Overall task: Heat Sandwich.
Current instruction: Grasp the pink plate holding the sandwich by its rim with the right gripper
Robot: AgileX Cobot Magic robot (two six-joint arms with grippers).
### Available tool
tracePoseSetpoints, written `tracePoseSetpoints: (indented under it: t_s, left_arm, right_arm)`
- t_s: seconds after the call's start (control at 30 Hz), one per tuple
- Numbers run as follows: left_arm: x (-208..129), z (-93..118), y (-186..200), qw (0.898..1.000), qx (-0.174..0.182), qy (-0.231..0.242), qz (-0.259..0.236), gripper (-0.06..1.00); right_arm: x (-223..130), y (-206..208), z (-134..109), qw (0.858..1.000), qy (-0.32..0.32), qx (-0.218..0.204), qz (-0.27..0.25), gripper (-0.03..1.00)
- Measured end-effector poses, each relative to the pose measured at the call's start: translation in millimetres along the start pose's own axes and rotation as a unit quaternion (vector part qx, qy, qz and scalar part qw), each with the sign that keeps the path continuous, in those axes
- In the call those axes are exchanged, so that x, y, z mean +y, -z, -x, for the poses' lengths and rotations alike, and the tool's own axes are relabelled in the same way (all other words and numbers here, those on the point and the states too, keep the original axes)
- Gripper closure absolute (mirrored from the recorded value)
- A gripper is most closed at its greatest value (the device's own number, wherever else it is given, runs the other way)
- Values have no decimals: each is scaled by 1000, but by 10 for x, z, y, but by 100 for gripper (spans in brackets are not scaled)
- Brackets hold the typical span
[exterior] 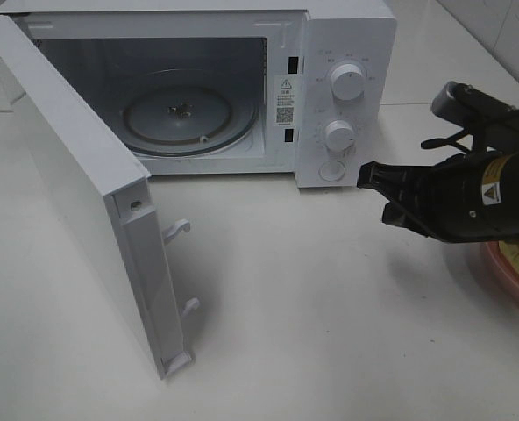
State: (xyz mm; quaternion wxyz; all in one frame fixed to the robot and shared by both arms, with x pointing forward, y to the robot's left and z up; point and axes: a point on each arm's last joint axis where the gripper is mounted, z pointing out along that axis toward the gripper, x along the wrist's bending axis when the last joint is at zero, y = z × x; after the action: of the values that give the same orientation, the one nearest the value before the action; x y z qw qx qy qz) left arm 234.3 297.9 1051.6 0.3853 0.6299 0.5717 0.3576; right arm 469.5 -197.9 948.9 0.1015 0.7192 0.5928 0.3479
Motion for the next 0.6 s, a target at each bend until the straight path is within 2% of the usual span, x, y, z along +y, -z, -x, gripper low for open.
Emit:
tracePoseSetpoints:
  t_s: [0.07, 0.13, 0.17, 0.2, 0.27, 0.3, 0.33, 0.43, 0.47, 0.5, 0.57, 0.6]
  left_arm:
    - [0, 0, 0, 1000, 0, 0, 0, 16]
    - [0, 0, 0, 1000, 0, 0, 0, 16]
    - [0, 0, 0, 1000, 0, 0, 0, 16]
    - [0, 0, 0, 1000, 0, 0, 0, 16]
    - [0, 0, 0, 1000, 0, 0, 0, 16]
    - [0, 0, 0, 1000, 0, 0, 0, 16]
    - [0, 0, 0, 1000, 0, 0, 0, 16]
    - [0, 0, 0, 1000, 0, 0, 0, 16]
    - [0, 0, 0, 1000, 0, 0, 0, 16]
    - [0, 0, 0, 1000, 0, 0, 0, 16]
    - [0, 0, 0, 1000, 0, 0, 0, 16]
    - [0, 0, 0, 1000, 0, 0, 0, 16]
  right_arm:
    - [109, 102, -4, 998, 37, -52, -23, 94]
    - [183, 172, -12, 994, 58, -83, -38, 92]
    - [183, 172, -12, 994, 58, -83, -38, 92]
    - [271, 247, -35, 989, 89, -108, -52, 89]
    - [338, 309, -55, 982, 115, -129, -73, 84]
    - [398, 376, -82, 975, 137, -145, -94, 77]
    - [398, 376, -82, 975, 137, -145, -94, 77]
    - [508, 485, -160, 967, 167, -150, -120, 63]
    - [508, 485, -160, 967, 167, -150, -120, 63]
    - [566, 557, -211, 962, 179, -151, -139, 52]
    - [606, 620, -256, 958, 188, -149, -158, 41]
    - [643, 683, -290, 953, 197, -149, -175, 29]
